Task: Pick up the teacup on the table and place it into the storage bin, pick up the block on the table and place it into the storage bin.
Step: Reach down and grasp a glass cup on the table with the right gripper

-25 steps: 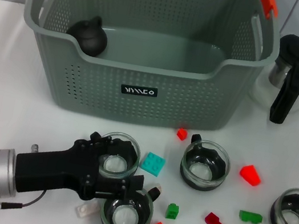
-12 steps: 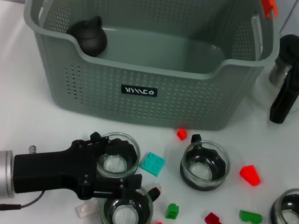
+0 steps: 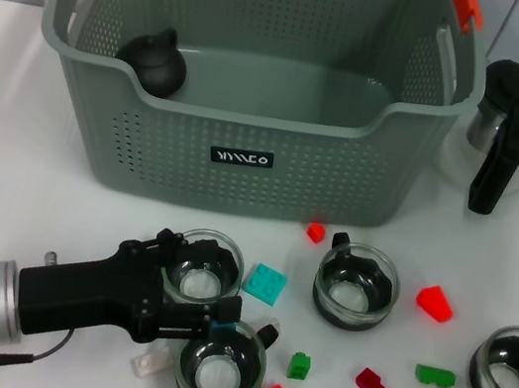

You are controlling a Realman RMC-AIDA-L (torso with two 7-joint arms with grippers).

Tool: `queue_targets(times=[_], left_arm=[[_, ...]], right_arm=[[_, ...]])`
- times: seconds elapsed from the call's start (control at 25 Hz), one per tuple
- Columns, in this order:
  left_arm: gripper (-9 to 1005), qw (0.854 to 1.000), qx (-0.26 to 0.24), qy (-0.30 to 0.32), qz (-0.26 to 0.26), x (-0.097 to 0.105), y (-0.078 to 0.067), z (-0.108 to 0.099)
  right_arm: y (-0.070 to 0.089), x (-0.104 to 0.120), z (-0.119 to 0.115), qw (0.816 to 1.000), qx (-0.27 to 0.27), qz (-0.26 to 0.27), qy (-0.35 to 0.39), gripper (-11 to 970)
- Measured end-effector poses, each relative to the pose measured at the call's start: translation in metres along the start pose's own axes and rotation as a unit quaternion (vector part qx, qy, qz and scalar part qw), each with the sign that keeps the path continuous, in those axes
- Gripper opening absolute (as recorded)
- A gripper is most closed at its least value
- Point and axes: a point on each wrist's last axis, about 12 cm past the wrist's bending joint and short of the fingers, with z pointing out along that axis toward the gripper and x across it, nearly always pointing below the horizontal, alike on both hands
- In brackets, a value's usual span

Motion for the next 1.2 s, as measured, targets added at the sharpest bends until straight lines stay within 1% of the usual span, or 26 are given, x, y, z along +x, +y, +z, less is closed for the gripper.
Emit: queue_targets(times=[0.2,0.48,0.84,1.2], left_arm=[[901,1.0,-0.001,-0.001,-0.001,0.001,0.0,0.0],[899,1.0,-0.007,-0.01,-0.005,0.001,0.0,0.0],[897,1.0,-0.016,-0.015,-0.009,0.002,0.001,-0.001],[895,1.0,-0.02,-0.019,-0.01,0.002,0.001,-0.001]], right_arm=[[0.0,-0.006,0.005,1.0,-0.002,-0.011,0.024,945],[-0.001,-0.014,0.01,0.998,-0.015,-0.031,0.043,875],[-0.006,-0.023,0.013,0.996,-0.004,-0.059,0.069,786],[-0.006,-0.028,0.017,0.994,-0.005,-0.072,0.083,764]])
